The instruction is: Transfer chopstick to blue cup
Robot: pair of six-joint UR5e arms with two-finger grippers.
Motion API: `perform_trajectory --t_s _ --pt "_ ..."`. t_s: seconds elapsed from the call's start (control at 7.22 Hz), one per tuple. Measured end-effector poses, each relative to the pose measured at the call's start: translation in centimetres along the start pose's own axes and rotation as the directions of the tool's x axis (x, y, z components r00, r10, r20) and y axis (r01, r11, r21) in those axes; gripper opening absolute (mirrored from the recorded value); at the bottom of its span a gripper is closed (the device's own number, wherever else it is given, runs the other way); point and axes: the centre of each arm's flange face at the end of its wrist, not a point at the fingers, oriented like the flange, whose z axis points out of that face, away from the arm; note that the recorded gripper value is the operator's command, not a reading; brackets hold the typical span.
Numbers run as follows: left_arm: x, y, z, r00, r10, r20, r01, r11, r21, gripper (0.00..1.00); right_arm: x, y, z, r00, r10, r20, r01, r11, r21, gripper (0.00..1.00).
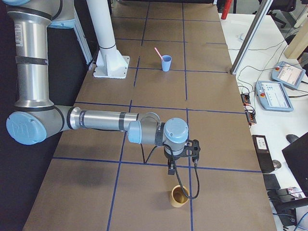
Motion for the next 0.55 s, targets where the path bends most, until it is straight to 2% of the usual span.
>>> perform_trajectory --t_s 0.55 --pt "-0.01 0.03 0.02 1.000 -0.001 -0.001 0.001 1.000 0.000 1.00 -0.22 -0.16 -0.21 1.000 -0.005 0.000 0.005 1.000 0.006 1.00"
